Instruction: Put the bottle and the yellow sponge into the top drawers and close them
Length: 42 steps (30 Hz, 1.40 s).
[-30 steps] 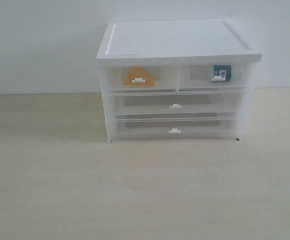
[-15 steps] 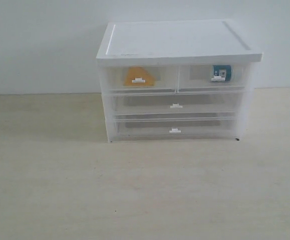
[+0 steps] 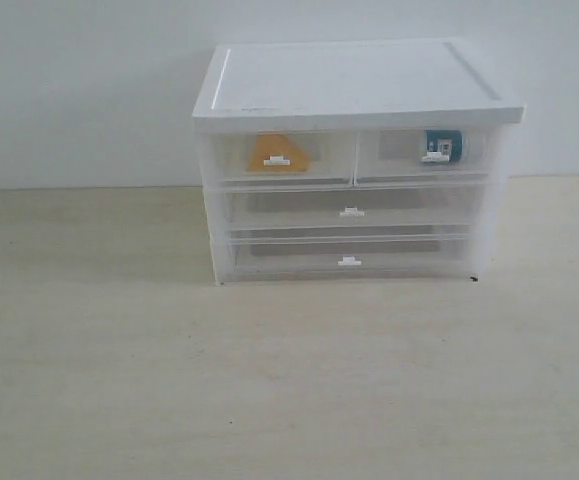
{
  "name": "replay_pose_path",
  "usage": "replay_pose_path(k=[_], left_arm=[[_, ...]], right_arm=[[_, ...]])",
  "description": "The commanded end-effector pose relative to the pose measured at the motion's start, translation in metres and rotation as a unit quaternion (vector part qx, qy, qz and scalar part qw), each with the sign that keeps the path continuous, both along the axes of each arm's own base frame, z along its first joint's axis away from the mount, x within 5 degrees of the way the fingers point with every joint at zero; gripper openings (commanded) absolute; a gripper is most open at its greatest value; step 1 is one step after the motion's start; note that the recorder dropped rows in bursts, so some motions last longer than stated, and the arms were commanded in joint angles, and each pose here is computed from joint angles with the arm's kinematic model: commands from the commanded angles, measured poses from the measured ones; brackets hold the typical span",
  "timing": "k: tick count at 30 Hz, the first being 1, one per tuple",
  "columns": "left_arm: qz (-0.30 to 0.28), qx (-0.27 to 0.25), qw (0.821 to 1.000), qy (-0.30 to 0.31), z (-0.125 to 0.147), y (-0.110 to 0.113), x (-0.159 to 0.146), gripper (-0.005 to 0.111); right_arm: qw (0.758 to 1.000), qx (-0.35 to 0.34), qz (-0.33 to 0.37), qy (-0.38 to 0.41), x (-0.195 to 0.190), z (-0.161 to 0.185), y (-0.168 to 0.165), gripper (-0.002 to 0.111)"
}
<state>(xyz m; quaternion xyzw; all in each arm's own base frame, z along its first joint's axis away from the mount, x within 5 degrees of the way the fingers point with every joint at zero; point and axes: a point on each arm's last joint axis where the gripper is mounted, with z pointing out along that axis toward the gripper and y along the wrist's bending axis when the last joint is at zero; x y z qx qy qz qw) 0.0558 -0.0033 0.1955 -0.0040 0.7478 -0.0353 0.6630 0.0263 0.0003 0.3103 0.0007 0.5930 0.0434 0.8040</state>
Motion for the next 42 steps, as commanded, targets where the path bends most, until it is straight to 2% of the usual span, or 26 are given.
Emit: replay_pose_path(k=[1, 3, 27, 32, 42], left_arm=[[0.02, -0.014, 0.999, 0.03, -0.006, 0.002, -0.001, 0.004], [0.02, -0.013, 0.999, 0.046, -0.009, 0.002, -0.001, 0.004], [0.021, -0.013, 0.999, 0.043, -0.009, 0.002, -0.001, 0.004], [0.021, -0.013, 0.999, 0.043, -0.009, 0.002, -0.001, 0.004], [0.021, -0.013, 0.999, 0.043, -0.009, 0.002, -0.001, 0.004]], right_arm=[[1.0, 0.0, -0.002, -0.005, -0.002, 0.001, 0.0, 0.0], [1.0, 0.0, -0.002, -0.005, -0.002, 0.001, 0.0, 0.0], [1.0, -0.005, -0.005, 0.008, -0.001, -0.001, -0.001, 0.0], [0.998, -0.008, -0.013, 0.068, 0.004, -0.017, -0.002, 0.0], [0.983, -0.054, -0.003, 0.177, 0.023, -0.082, 0.002, 0.0]])
